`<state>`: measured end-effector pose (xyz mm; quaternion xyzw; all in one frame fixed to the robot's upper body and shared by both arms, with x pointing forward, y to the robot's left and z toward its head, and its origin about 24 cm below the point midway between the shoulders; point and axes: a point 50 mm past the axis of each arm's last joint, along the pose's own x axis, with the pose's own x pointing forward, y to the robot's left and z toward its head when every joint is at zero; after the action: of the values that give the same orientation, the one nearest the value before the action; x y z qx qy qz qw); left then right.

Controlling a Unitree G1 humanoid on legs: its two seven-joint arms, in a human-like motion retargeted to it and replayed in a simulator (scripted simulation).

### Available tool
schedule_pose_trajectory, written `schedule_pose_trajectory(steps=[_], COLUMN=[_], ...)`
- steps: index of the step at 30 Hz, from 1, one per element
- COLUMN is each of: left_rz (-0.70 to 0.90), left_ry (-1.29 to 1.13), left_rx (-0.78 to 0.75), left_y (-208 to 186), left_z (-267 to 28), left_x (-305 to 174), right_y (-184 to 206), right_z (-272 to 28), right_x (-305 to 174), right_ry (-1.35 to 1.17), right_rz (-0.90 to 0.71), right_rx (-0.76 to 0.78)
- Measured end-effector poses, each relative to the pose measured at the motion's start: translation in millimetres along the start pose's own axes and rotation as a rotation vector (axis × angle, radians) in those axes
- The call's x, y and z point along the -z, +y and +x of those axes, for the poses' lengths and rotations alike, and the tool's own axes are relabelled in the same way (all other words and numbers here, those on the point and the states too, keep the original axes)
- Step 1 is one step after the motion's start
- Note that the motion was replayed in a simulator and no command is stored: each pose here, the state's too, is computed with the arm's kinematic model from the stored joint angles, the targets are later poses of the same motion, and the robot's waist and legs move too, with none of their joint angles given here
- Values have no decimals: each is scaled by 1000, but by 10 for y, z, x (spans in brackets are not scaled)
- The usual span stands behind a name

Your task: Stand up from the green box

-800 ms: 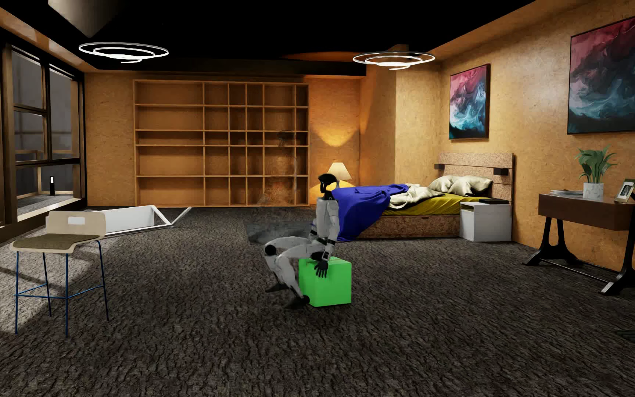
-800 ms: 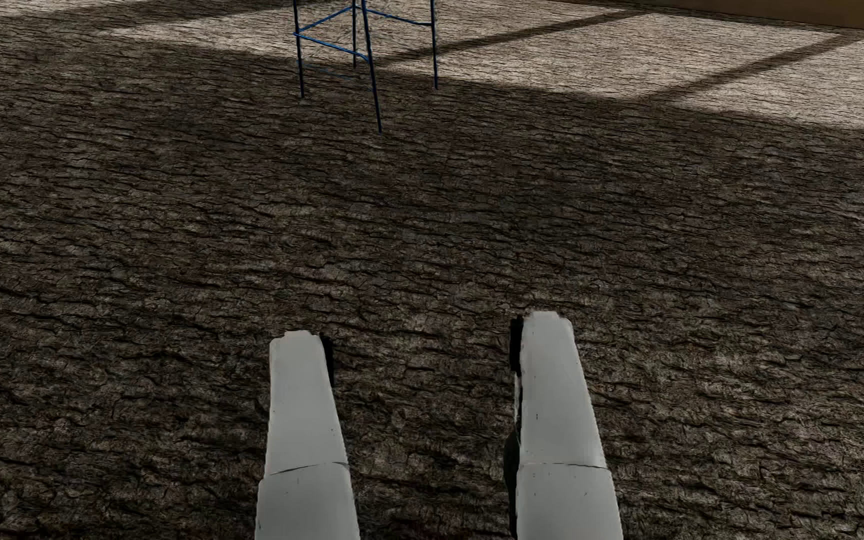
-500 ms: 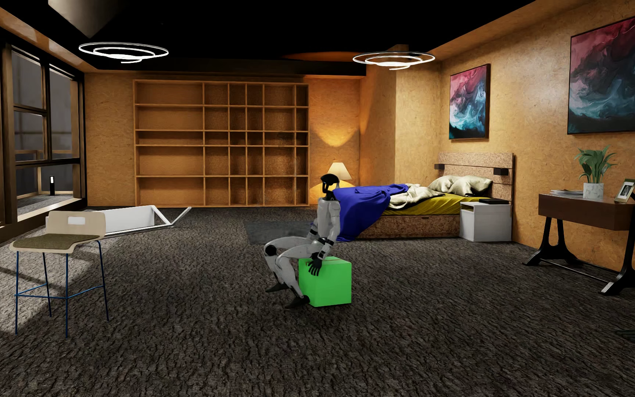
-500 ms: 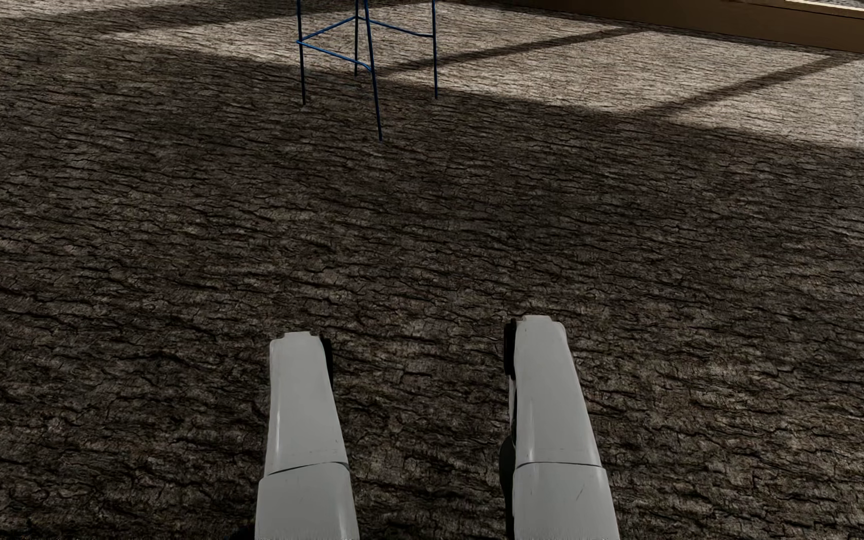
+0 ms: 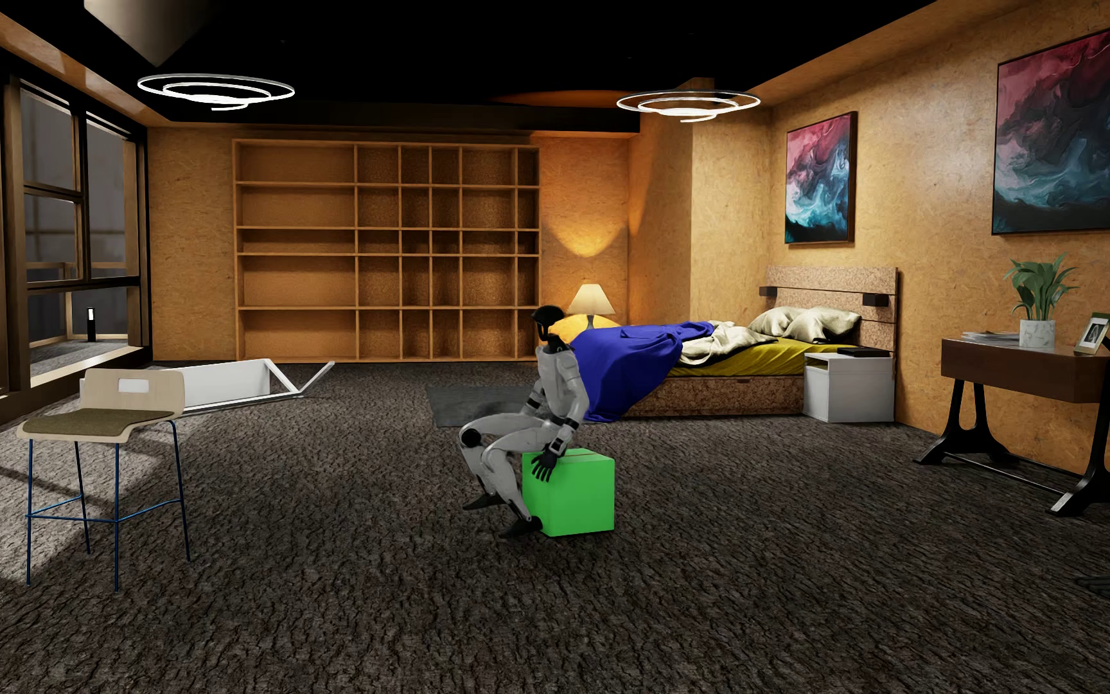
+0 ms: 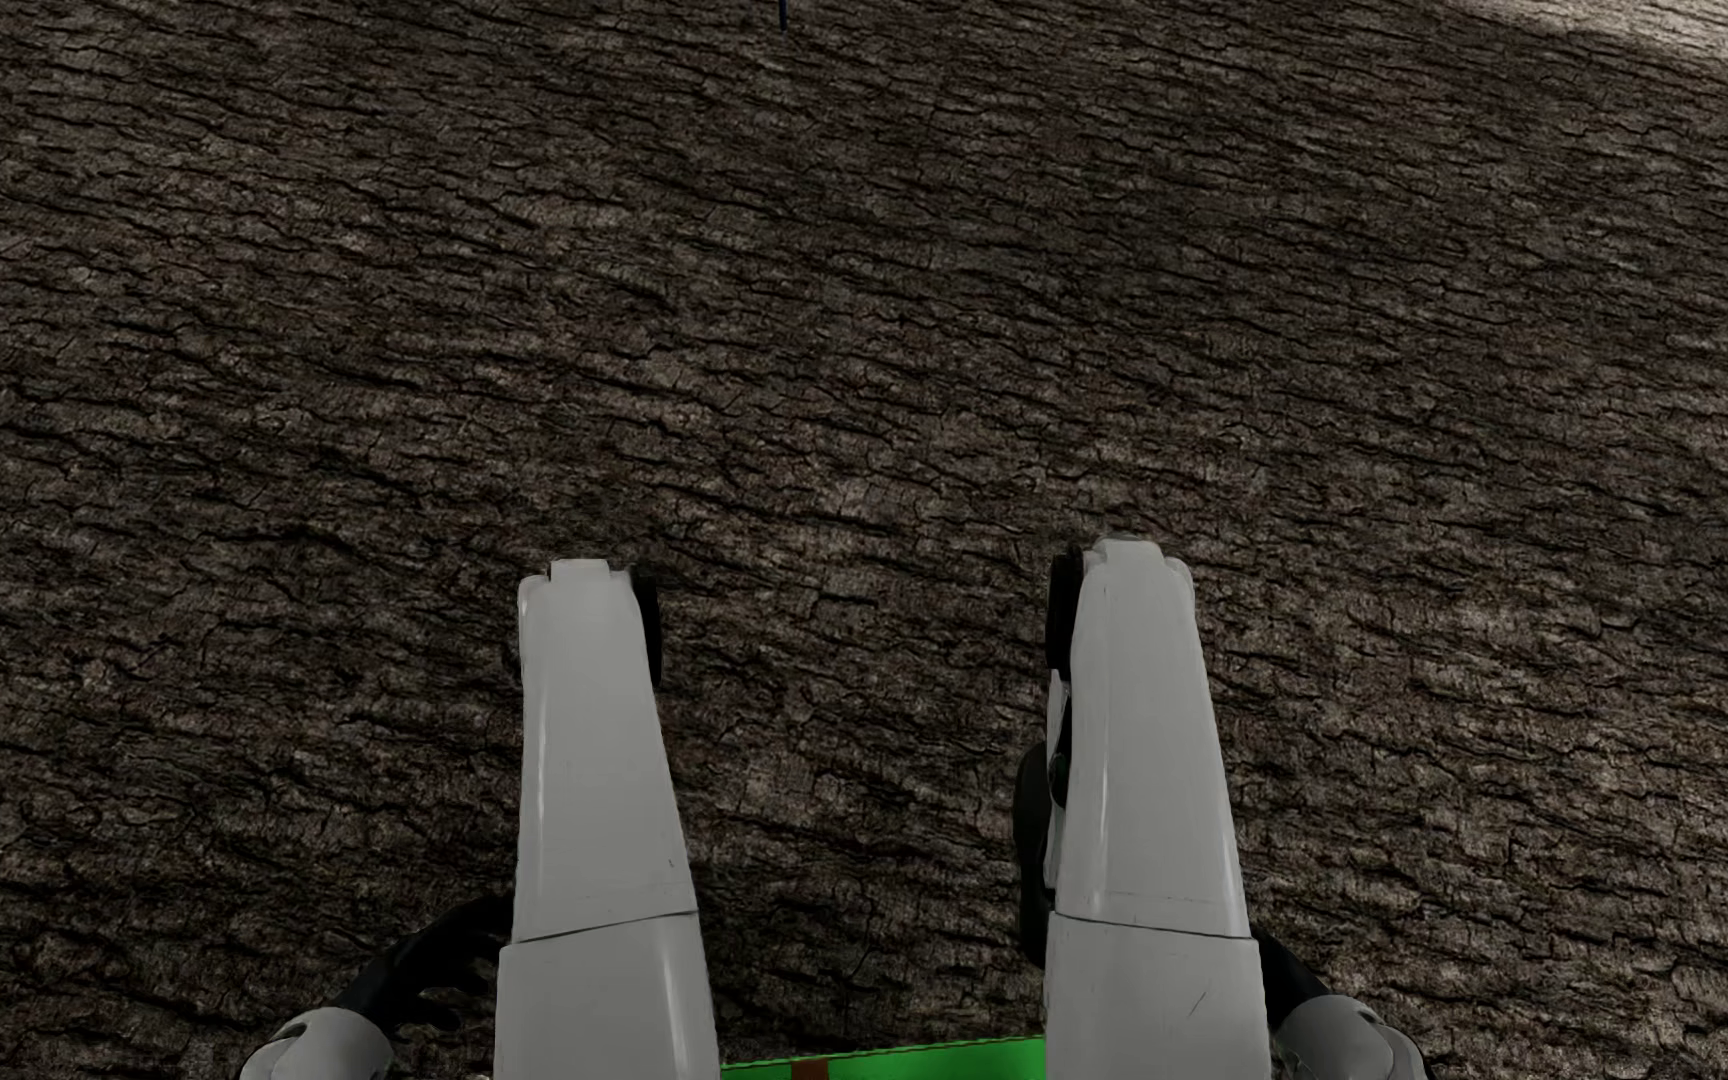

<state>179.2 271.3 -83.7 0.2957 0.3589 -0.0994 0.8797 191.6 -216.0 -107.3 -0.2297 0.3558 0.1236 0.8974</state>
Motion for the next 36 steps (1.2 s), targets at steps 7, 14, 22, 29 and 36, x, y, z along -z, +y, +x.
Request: schedule_pose_trajectory(steps=[7, 14, 22, 29, 36], left_rz=[210, 1151, 1205, 1129, 550], left_ry=[-847, -1622, -1688, -1004, -379], left_rx=[-704, -166, -193, -13, 327], left_y=[747, 16, -112, -356, -750], left_z=[-891, -1575, -1443, 13, 475], left_x=[-1541, -3222, -3483, -3039, -1539], right_y=[-1075, -571, -237, -106, 413], right_z=[-1087, -2056, -1908, -224, 375], right_x=[-1627, -3082, -3494, -2999, -1295], right_ry=[-977, -1601, -1671, -920, -259], right_rz=[88, -837, -990, -997, -568], right_rx=[751, 230, 137, 2, -316])
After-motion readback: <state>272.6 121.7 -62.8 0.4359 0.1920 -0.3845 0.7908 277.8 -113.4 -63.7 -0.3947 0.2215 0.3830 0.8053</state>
